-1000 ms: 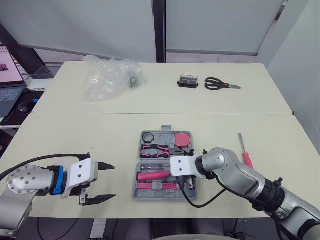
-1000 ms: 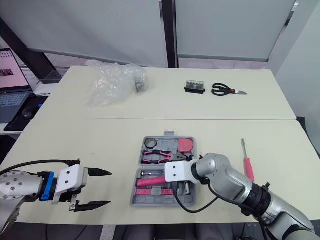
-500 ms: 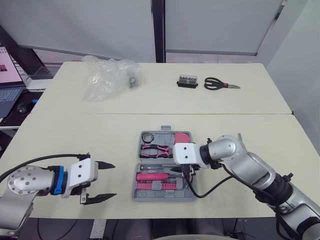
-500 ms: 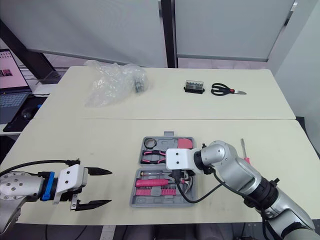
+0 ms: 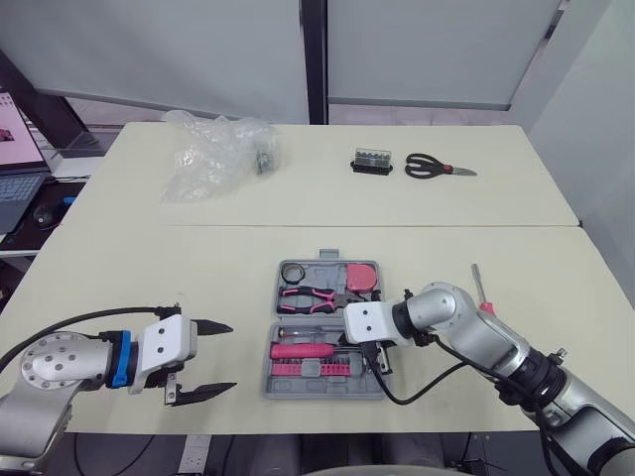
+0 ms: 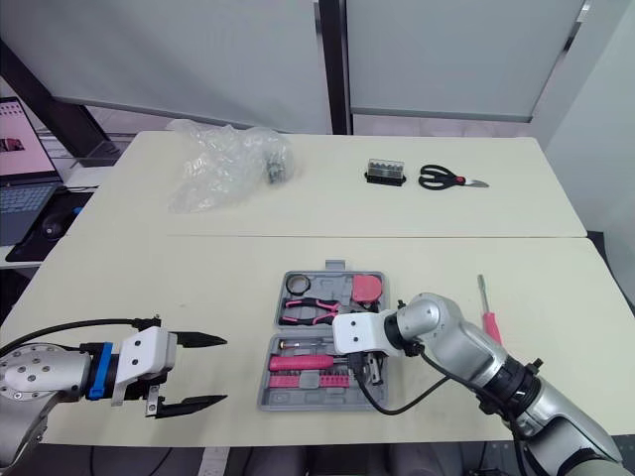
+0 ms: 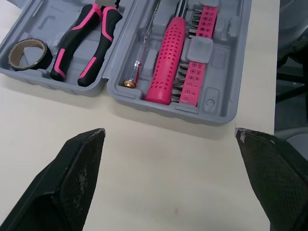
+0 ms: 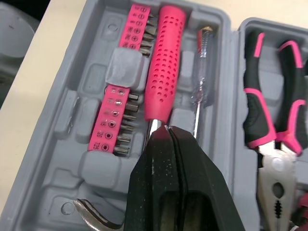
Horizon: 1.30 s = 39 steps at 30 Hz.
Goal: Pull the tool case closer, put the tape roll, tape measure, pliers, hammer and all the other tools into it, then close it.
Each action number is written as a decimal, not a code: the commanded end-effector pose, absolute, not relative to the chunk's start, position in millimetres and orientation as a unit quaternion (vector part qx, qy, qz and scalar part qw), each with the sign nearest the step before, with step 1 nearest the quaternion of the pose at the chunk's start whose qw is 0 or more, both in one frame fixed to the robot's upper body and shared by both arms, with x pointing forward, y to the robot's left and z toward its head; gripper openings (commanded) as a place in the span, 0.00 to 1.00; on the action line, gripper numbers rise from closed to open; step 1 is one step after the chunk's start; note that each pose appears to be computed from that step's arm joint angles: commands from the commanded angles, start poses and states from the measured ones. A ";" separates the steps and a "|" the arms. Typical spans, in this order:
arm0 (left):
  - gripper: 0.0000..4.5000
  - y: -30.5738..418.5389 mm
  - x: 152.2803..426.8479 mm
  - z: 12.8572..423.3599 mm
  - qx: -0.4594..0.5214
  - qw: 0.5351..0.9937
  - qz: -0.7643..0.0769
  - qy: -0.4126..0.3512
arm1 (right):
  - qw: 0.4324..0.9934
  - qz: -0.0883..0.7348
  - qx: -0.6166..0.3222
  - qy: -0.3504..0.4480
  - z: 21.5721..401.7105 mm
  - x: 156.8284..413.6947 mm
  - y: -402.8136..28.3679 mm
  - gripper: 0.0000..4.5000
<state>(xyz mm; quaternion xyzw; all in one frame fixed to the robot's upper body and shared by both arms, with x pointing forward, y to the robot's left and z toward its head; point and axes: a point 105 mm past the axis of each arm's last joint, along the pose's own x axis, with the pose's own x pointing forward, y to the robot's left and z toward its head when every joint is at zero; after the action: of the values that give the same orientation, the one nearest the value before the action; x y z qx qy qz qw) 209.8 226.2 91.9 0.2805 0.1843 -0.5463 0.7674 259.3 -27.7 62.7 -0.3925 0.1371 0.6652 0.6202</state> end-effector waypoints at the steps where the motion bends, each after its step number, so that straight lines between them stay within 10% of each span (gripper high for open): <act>1: 1.00 222.5 209.6 96.4 0.282 0.766 -0.551 0.172 | 0.611 0.671 -0.401 0.126 57.6 255.7 -24.4 0.01; 14: 1.00 223.7 208.8 95.5 0.281 0.771 -0.545 0.173 | 0.596 0.656 -0.435 0.159 32.8 257.2 -33.1 0.01; 23: 1.00 233.1 214.2 96.1 0.248 0.813 -0.505 0.150 | 0.674 0.655 -0.340 0.031 92.2 258.8 -17.8 0.01; 39: 1.00 339.4 211.4 77.1 0.144 0.956 -0.219 0.129 | 0.912 0.268 -0.280 0.135 122.6 284.6 -284.9 0.01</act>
<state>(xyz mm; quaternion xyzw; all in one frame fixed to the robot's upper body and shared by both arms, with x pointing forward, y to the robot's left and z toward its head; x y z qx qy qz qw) 216.1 324.0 72.3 0.1434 0.1408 -0.2525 0.9465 286.0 -268.4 109.3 -0.2750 0.1549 0.2981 0.9009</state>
